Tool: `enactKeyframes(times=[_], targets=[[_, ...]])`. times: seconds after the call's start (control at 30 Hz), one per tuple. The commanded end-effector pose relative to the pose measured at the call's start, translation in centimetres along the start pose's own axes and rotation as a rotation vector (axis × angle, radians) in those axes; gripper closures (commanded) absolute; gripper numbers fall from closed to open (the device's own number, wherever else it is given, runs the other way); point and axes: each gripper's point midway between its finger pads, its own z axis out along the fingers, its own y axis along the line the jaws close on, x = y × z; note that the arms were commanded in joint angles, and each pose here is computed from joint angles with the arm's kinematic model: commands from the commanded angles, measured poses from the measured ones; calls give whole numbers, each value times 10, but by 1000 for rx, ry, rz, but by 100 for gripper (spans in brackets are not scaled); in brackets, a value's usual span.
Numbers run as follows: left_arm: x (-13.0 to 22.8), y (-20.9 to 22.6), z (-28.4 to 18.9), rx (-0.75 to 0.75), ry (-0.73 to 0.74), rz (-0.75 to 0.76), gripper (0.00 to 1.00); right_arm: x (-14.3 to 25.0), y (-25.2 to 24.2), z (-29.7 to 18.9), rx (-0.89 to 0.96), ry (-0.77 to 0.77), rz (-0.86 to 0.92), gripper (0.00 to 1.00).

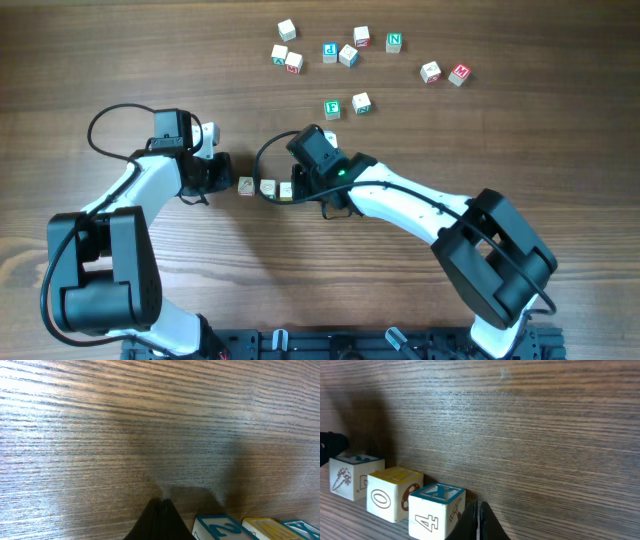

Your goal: Form a horizontal line

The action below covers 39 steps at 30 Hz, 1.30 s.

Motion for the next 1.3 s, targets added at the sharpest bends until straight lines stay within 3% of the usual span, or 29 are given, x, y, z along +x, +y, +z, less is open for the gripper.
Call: enactKeyframes(times=[0.0,1.0,1.13,1.27], targets=[[66,23,26,-74,216,-62,96,11,1,11,-24,57,-7,96],[79,-12,29,29,270,2,96,17,26,19,-162,104,-13,95],[79,-11,29,25,269,3,96,13,27,21,-169,86,-25,95],[77,6,29,-74,259,16,96,4,12,23,-117,57,-3,95]])
